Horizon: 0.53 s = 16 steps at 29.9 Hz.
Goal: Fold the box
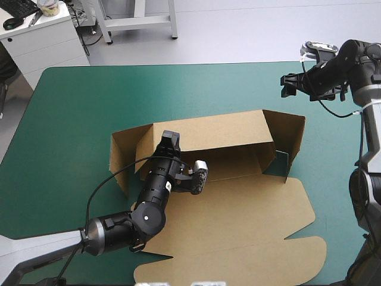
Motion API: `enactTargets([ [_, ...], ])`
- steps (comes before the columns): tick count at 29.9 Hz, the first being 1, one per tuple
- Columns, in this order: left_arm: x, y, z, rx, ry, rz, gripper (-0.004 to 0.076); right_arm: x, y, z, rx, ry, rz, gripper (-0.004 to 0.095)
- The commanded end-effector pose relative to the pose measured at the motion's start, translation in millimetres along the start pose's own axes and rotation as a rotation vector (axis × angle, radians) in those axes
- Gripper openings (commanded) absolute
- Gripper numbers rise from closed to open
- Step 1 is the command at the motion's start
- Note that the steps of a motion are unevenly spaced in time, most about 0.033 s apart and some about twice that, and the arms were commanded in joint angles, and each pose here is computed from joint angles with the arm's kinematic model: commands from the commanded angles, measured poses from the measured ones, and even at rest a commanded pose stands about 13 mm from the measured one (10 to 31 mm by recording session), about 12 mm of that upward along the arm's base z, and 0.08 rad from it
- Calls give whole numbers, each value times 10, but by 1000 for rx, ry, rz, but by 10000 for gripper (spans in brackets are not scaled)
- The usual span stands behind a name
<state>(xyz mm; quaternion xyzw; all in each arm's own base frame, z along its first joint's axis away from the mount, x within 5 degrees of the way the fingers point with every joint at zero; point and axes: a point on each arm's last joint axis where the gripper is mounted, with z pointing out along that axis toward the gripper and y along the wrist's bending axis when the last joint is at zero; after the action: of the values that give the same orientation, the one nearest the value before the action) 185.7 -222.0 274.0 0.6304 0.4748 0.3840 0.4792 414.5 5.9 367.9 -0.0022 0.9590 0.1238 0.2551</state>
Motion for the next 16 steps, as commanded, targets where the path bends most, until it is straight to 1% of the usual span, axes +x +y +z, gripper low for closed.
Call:
enactTargets([
  [1, 2, 147, -97, -69, -49, 2, -10, -26, 21, -366, -10, -84, -16, 737],
  [6, 67, 276, -202, -91, -90, -43, -10, -30, -42, -382, -3, -88, -6, 737],
  [10, 141, 347, -228, -76, -146, -66, -10, -30, -50, -384, 0, -88, -5, 737],
  [16, 313, 366, -108, -43, -140, -62, -10, -30, -48, -384, -2, -88, -4, 737],
])
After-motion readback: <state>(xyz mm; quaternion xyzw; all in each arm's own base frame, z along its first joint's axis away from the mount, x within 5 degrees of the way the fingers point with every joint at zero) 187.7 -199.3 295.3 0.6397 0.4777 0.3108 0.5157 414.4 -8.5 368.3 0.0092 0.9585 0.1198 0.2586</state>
